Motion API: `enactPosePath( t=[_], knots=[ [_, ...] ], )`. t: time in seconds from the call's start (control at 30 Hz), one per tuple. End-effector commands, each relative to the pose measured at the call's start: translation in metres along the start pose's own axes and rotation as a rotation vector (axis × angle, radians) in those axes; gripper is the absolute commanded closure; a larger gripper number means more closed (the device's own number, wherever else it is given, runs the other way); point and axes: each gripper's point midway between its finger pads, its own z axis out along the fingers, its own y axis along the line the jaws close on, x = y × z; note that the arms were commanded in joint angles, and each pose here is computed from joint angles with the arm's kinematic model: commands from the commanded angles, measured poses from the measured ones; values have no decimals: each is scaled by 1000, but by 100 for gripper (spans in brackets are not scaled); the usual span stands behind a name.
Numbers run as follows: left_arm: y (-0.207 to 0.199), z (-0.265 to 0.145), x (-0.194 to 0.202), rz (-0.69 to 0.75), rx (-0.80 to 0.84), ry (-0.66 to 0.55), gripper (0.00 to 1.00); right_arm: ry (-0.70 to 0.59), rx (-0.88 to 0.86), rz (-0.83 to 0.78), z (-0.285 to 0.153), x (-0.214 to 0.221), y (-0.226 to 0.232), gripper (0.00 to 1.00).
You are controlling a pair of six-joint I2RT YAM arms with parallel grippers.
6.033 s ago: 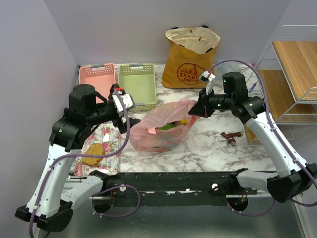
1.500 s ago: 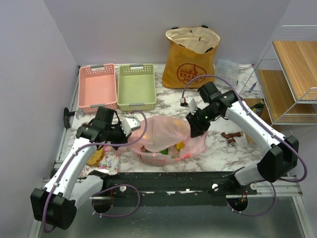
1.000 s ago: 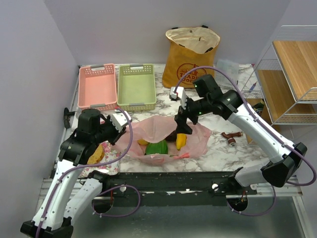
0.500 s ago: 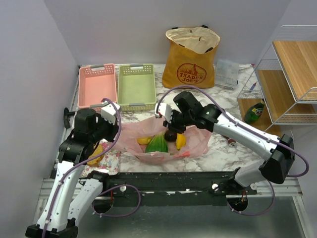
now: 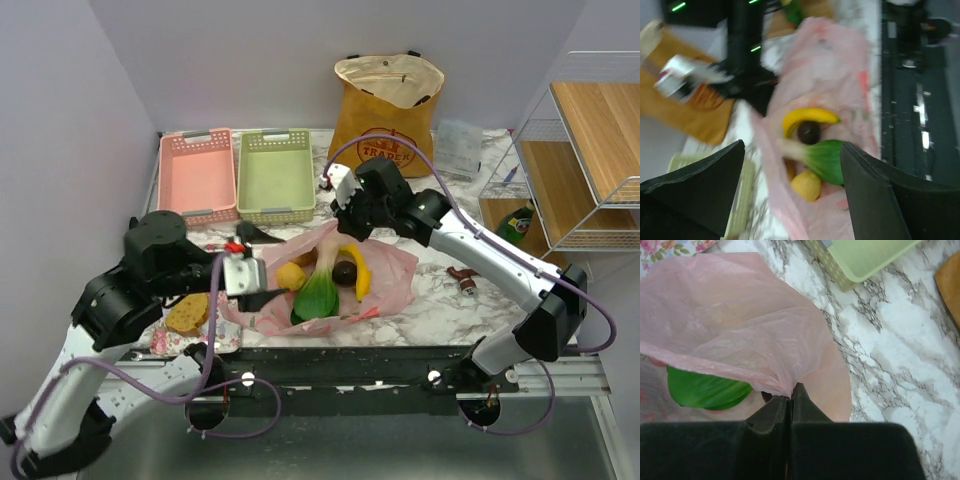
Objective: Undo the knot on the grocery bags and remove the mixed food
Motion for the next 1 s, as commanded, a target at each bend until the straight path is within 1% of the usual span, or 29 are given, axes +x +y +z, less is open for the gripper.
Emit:
enactPosePath(
  t=[0.0,0.1,0.2,0.27,0.3,0.33,0.37,0.43,0.5,0.57,0.63,0.7,0.73,0.8,0.83,0.9,0.97],
  knots=[
    [-69,43,38,107,370,132,21,-6,0,151,2,0,-15,99],
    [-102,63,80,149,465,190,23,-12,25,189,-7,3,-25,99],
    [-129,72,141,198,545,325,30,-25,49,231,-20,8,-36,99],
    [-143,70,177,195,599,424,41,-28,60,247,-29,14,-40,99],
    [-149,66,190,200,634,462,51,-31,61,255,-34,16,-40,99],
    [-158,60,202,208,679,495,58,-29,60,263,-38,20,-41,99],
    [-165,53,211,215,716,510,65,-35,47,262,-42,21,-38,99],
    [-177,37,231,261,781,535,76,-41,16,258,-47,23,-32,99],
    [-183,20,260,324,818,587,81,-47,-28,245,-52,26,-22,99],
    [-182,6,280,399,832,621,82,-42,-107,246,-55,33,-5,99],
    [-178,2,282,452,810,599,76,-35,-200,264,-57,39,15,99],
    [-169,8,264,429,720,544,57,-31,-278,278,-59,44,30,99],
    [-166,11,248,381,672,500,44,-27,-315,280,-60,46,37,99],
    [-163,9,207,250,610,390,31,-27,-380,275,-62,48,49,99],
    [-160,8,184,191,575,327,27,-28,-393,273,-62,49,52,99],
    [-147,7,145,118,477,220,20,-25,-409,264,-59,52,56,99],
    [-129,8,118,68,365,148,18,-23,-413,256,-55,53,57,99]
  ],
)
